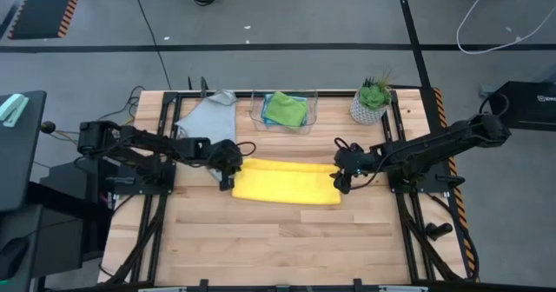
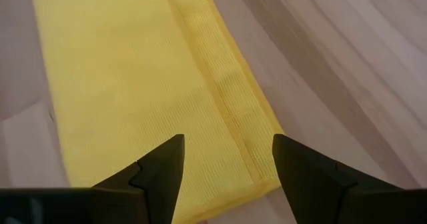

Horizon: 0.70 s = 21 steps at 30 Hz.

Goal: Fold microfiber towels
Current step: Fold the yellow microfiber towel

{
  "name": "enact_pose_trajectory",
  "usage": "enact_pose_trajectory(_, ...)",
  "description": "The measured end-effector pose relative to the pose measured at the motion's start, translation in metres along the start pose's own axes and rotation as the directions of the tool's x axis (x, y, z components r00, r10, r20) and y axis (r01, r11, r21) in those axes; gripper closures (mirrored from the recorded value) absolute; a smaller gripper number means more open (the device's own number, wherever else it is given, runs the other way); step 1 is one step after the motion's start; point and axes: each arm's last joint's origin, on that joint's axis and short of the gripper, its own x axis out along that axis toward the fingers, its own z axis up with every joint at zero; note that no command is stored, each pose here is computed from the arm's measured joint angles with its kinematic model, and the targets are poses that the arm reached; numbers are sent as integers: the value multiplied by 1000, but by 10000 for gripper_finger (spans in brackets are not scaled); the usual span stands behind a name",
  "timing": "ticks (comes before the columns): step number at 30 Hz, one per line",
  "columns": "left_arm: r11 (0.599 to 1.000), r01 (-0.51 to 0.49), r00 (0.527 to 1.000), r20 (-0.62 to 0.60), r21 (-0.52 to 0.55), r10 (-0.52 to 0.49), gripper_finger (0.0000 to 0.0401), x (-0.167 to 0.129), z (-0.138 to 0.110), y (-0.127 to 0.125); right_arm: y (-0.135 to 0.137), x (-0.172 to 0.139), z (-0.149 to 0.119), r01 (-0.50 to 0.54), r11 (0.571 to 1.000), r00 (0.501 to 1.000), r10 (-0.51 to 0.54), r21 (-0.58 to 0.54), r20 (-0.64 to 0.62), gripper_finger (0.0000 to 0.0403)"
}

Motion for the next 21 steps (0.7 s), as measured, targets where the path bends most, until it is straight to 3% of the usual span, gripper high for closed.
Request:
enact_pose_trajectory(6,1000,-12,995,95,20,10,394,-17,13,0,-9,5,-10,44,994,998,-40,102,-45,165)
enact_pose_trajectory(9,1000,-22,989,146,19,19,393,-27,16,0,-14,8,-13,57,993,997,-51,101,-60,165)
enact_pose_trajectory(13,998,-38,979,204,45,28,392,-40,20,-2,-18,9,-10,59,998,997,-58,17,-44,164)
enact_pose_trajectory(21,989,-88,955,292,119,50,392,-58,23,-17,-25,17,3,-74,986,997,69,-151,-35,164)
